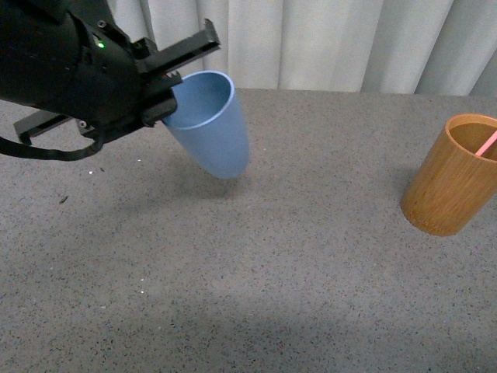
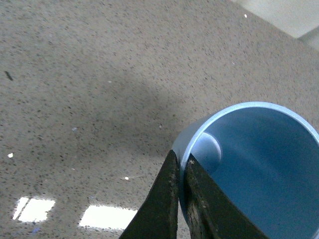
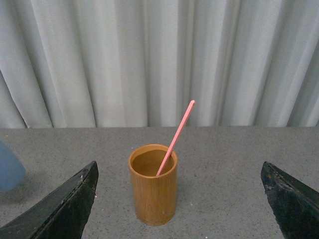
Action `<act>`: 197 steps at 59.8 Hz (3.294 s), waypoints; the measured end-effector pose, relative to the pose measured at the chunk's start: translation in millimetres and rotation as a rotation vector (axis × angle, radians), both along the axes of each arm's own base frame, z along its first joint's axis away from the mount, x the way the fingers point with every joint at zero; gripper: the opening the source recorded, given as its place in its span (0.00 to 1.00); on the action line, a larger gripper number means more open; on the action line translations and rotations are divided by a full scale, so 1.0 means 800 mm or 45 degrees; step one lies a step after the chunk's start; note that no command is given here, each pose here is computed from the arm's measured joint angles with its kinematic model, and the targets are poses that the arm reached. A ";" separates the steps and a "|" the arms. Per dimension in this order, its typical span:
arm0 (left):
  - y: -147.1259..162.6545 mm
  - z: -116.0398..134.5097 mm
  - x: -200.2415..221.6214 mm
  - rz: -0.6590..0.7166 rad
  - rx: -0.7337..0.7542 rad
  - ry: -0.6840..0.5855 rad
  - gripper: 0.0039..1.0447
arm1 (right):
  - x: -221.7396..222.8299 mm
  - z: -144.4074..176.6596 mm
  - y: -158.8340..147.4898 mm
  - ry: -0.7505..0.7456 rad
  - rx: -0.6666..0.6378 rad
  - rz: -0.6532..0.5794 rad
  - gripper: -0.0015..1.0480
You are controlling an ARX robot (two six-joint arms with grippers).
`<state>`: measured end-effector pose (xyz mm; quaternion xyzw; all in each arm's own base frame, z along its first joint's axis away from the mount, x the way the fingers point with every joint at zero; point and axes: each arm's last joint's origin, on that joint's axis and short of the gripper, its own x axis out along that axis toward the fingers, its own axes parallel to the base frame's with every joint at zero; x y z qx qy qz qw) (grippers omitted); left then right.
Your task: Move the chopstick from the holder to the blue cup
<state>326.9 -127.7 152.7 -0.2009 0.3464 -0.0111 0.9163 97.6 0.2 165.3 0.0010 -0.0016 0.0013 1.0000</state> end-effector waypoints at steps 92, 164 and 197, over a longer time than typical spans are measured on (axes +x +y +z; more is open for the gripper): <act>-0.086 -0.058 -0.036 -0.150 0.023 0.083 0.20 | 0.000 0.000 0.000 0.000 0.000 0.000 0.91; 0.159 0.005 -0.228 0.010 0.505 -0.792 0.03 | 0.000 0.000 0.000 0.000 0.000 -0.002 0.91; 0.159 0.022 -0.288 0.039 0.518 -0.928 0.30 | 0.013 0.010 0.001 -0.087 0.216 -0.303 0.91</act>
